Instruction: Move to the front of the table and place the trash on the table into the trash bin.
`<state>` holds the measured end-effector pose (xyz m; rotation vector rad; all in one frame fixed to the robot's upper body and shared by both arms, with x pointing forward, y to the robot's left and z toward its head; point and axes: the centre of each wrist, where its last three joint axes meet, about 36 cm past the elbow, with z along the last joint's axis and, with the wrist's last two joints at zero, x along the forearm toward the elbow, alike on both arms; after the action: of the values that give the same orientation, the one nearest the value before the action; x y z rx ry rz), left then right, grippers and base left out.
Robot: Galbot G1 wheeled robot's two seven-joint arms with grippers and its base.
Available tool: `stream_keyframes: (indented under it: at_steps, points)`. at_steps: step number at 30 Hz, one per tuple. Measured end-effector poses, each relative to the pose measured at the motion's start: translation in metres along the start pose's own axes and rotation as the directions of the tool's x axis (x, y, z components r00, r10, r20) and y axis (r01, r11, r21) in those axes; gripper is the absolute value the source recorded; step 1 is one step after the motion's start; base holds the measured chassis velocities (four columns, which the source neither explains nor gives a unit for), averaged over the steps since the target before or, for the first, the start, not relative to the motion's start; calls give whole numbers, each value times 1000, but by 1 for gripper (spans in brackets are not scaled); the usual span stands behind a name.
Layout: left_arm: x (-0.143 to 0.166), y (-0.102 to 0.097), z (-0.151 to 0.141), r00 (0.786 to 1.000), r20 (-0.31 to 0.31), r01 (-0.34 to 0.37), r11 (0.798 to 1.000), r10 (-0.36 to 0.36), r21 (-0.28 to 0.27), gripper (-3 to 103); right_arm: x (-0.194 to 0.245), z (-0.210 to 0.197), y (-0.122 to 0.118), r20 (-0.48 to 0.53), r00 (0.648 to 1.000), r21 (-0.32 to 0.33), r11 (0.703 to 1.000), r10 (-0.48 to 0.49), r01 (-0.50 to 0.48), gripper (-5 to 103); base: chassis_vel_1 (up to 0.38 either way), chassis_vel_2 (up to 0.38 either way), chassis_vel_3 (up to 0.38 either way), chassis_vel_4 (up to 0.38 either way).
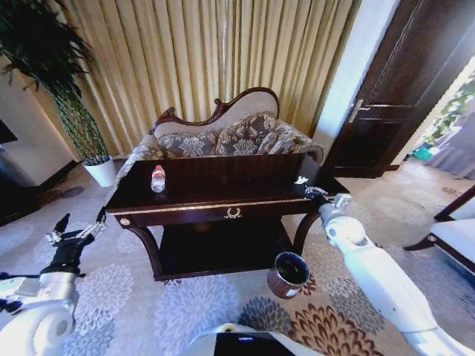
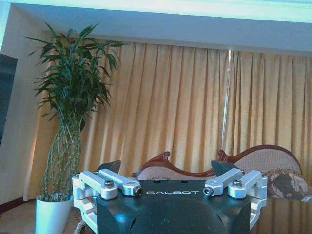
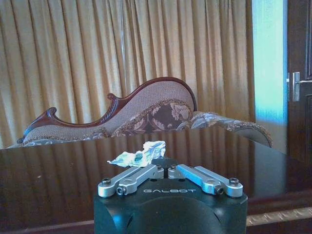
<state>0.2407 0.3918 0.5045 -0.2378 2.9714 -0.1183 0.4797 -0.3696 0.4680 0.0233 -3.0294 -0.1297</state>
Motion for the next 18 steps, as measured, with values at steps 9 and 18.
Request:
stream_keyframes:
  at_steps: [9, 18]
  points:
    - [1, 0, 0, 1000, -2, 2, 1000, -2, 0, 100, 1, 4, 2, -7, 1000, -2, 1000, 0, 0, 0, 111, -100, -111, 112]
    - [1, 1, 1, 1000, 0, 4, 1000, -4, 1, 100, 0, 16, 7, -16, 1000, -2, 1000, 1, -1, 0, 87, -86, -89, 85]
